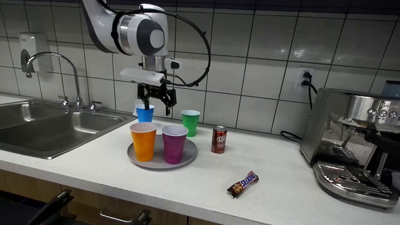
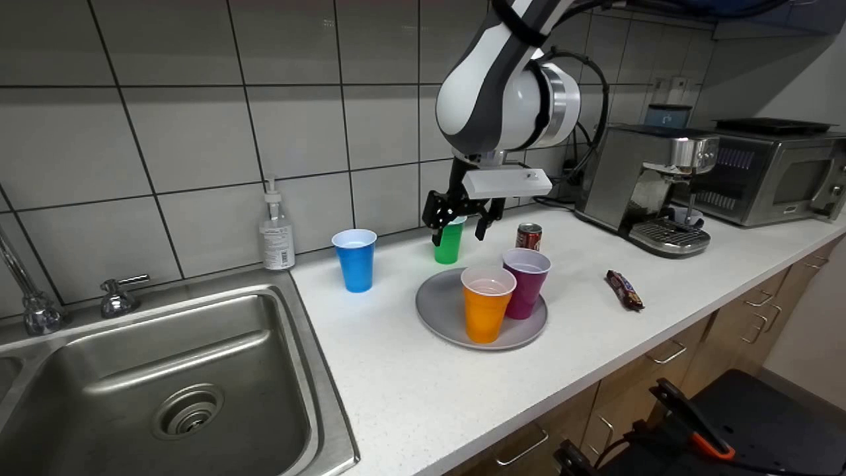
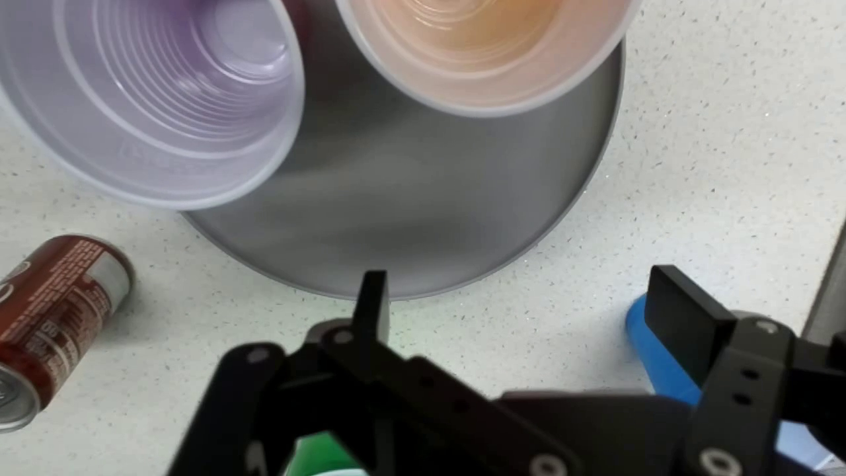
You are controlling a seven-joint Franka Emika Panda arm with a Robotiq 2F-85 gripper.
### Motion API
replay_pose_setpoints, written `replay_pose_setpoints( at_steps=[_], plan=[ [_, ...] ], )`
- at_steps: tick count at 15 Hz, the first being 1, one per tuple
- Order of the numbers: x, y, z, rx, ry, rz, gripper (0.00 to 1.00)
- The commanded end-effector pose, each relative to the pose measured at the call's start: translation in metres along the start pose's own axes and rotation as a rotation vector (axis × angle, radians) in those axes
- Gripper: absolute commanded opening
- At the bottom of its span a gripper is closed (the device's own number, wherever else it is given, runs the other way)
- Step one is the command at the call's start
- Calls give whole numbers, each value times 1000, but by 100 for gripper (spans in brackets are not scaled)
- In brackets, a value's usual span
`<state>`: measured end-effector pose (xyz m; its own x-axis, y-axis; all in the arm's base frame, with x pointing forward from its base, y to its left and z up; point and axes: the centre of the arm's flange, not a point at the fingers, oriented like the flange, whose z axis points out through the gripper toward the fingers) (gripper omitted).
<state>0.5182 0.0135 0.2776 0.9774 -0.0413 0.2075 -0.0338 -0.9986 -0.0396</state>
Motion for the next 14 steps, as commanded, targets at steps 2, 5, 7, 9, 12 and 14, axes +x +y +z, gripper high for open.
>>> replay_pose_setpoints(
  at_steps=[2, 5, 7, 9, 12, 14],
  plan=[
    [3, 3, 1, -1, 0, 4, 100],
    [10, 9, 3, 10, 8, 24, 100],
    [15, 10, 4, 13, 14, 51, 100],
    [19, 10, 1, 19, 19, 72, 100],
    [26, 7, 4, 11, 27, 89, 100],
    [31, 4, 11, 5, 28, 110, 100]
  ],
)
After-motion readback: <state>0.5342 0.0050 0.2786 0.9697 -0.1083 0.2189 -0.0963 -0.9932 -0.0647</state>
